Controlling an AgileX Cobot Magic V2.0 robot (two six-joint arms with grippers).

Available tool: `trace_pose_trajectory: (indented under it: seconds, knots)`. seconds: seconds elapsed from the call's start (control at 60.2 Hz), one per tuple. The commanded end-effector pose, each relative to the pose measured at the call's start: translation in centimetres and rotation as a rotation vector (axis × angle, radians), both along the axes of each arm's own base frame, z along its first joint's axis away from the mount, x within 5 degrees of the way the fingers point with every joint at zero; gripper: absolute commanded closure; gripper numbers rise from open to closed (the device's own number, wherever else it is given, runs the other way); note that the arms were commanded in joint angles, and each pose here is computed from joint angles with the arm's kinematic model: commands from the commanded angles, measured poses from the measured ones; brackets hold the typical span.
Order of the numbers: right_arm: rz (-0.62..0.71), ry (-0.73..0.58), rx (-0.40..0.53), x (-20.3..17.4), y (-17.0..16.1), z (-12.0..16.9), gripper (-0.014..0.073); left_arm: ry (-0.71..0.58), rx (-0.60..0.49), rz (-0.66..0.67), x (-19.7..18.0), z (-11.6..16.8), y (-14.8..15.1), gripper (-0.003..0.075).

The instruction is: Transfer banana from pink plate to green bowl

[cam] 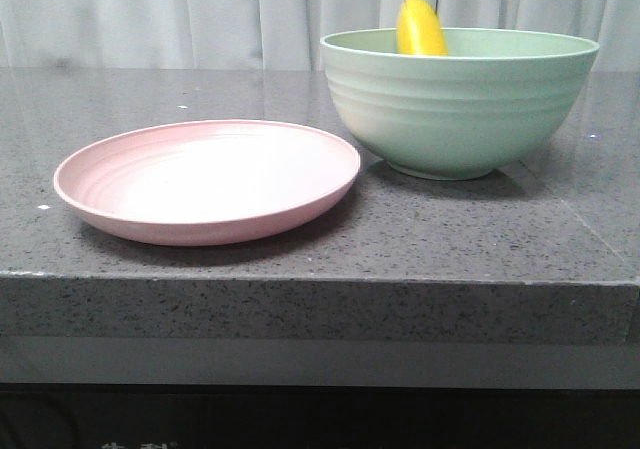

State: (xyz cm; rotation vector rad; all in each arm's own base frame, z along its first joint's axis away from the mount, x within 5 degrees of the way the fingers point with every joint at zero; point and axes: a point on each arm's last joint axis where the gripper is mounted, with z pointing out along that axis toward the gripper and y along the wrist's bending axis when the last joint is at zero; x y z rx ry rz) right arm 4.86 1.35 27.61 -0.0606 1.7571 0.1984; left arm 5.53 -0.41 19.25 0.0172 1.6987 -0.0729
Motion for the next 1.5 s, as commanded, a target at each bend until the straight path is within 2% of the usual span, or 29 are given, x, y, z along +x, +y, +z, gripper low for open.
trace_pose_trajectory:
  seconds: [0.0,0.565,0.682,0.864,0.981,1.48]
  knots:
    - [-0.022,-0.089,0.001,0.1,-0.2,1.4,0.0655,-0.101,-0.012,0.008,-0.1,0.8,0.1,0.0738]
    - [-0.024,-0.092,0.000,0.1,-0.2,1.4,0.0655,-0.101,-0.012,0.008,-0.1,0.8,0.1,0.0738]
    - [-0.057,-0.137,0.005,0.8,-0.5,0.0,0.0655,-0.101,-0.012,0.008,-0.1,0.8,0.1,0.0738]
    - [-0.113,-0.195,-0.008,1.2,-1.0,-5.3,0.0655,-0.101,-0.012,0.008,-0.1,0.8,0.1,0.0738]
    - [-0.115,-0.205,-0.007,0.8,-1.0,-7.3,0.0655,-0.101,-0.012,0.008,-0.1,0.8,0.1,0.0738]
    - [-0.102,-0.167,-0.011,0.6,-0.9,-7.9,0.0655,-0.099,-0.012,0.008,-0.1,0.8,0.1,0.0738]
